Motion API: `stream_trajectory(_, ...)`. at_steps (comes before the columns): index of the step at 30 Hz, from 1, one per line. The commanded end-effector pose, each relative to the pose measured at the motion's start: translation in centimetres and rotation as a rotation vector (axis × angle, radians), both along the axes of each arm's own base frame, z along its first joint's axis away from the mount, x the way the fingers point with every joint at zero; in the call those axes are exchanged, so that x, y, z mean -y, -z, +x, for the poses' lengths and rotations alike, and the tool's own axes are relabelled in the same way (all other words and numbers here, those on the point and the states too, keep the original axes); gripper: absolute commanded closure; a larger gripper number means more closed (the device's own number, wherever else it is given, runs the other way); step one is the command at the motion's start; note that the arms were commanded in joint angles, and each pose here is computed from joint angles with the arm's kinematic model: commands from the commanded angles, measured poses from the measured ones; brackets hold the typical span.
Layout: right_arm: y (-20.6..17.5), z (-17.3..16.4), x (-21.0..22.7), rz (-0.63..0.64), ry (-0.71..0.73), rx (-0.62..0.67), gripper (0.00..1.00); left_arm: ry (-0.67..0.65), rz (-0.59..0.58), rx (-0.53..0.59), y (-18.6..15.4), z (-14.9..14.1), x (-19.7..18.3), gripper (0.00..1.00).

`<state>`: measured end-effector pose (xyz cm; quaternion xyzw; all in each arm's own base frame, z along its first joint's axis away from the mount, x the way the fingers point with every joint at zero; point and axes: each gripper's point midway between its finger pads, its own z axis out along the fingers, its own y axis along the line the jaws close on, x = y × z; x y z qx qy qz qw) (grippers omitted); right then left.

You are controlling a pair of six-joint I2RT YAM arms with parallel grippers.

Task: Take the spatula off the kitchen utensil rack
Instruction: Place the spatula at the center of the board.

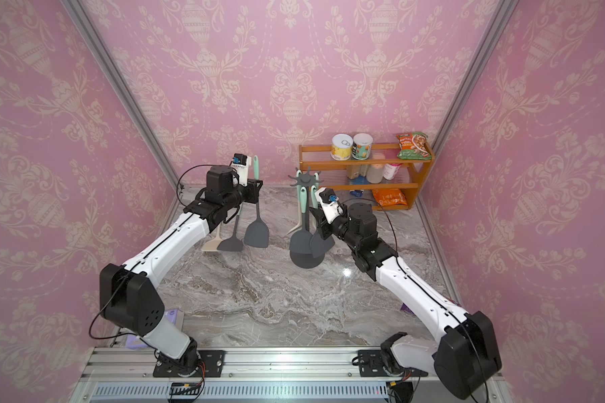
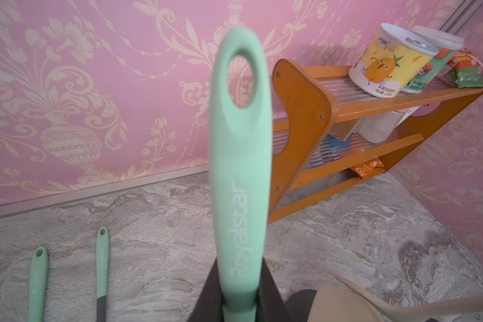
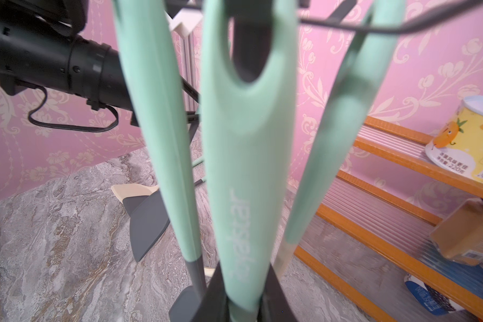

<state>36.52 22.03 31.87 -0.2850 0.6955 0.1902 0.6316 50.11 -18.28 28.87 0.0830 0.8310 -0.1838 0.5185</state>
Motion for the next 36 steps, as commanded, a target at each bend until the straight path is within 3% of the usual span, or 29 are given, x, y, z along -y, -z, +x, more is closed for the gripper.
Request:
stream_trajectory(1,0.3,-0.3,0.7,0.004,0.02,-0.017,0.88,-0.035,-0.008,-0.167,4.1,2.0,-0.8,0.9)
stream_trajectory(7,0.6,-0.4,0.7,0.006,0.021,-0.019,0.88,-0.039,0.033,-0.358,9.8,5.4,-0.8,0.9)
stream_trajectory(14,0.5,-0.2,0.8,0.008,0.03,-0.018,0.87,-0.054,0.026,-0.466,13.6,7.2,-1.4,0.9)
stream_trajectory(25,0.5,-0.4,0.7,0.015,0.028,-0.021,0.87,-0.058,0.014,-0.582,16.9,8.5,-3.5,0.89)
stream_trajectory(36,0.8,-0.6,1.2,0.003,0.042,-0.027,0.87,-0.037,0.029,-0.625,19.3,9.5,-4.4,0.89)
